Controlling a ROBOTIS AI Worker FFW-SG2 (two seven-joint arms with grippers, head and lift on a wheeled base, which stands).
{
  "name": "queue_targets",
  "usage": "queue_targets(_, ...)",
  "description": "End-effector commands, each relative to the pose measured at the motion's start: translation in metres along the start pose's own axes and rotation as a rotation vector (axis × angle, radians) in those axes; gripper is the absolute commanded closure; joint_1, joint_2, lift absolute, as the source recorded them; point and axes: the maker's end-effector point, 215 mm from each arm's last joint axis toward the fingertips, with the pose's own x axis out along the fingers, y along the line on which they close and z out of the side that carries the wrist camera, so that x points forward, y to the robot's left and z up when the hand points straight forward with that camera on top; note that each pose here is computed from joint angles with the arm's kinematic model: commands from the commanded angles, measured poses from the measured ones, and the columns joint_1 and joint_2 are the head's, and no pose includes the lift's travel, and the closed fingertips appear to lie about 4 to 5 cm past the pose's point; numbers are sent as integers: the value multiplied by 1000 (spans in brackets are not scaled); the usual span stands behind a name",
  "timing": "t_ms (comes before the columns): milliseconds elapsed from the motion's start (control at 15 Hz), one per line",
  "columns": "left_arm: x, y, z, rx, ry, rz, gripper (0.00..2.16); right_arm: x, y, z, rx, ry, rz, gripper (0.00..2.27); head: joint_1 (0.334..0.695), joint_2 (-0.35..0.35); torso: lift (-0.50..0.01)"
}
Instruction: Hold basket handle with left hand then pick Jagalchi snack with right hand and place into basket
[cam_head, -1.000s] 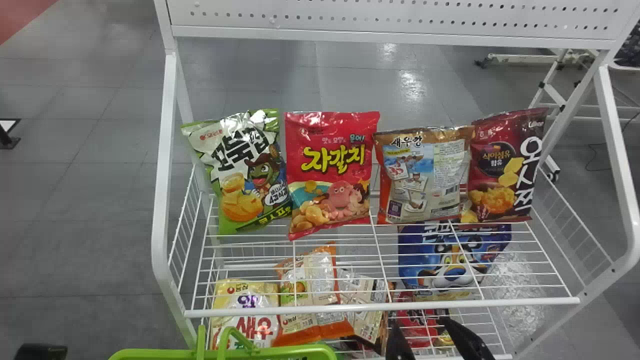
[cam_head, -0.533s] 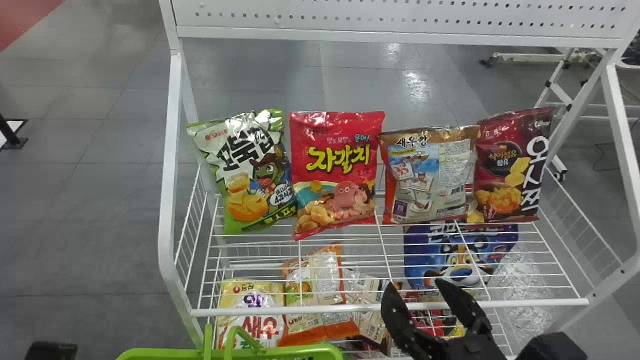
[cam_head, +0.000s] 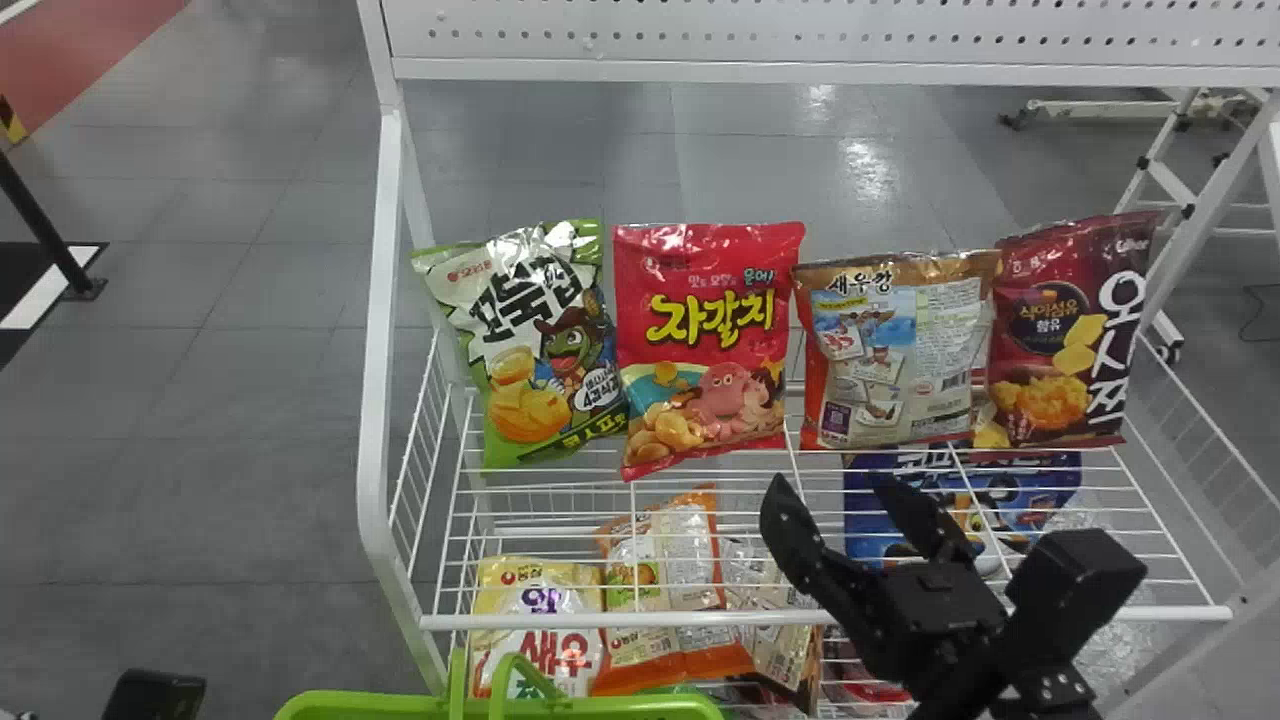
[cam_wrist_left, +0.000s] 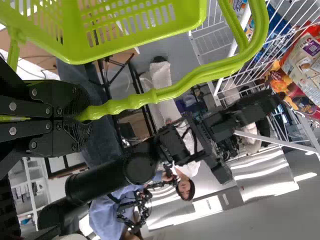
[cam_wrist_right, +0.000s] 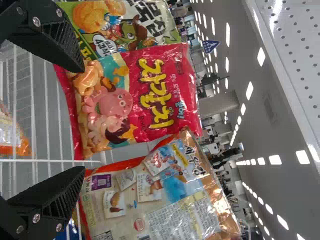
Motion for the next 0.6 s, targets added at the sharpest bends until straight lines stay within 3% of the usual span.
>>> queue_targets(0,-1,-3,-2,-1,2,-6,2148,17,7,8,-1,6,7,124,695,-4,-9)
queue_targets(533,-3,-2,-3,-1,9,0,2148,74,14,43,0,-10,-7,117,695,33,-9)
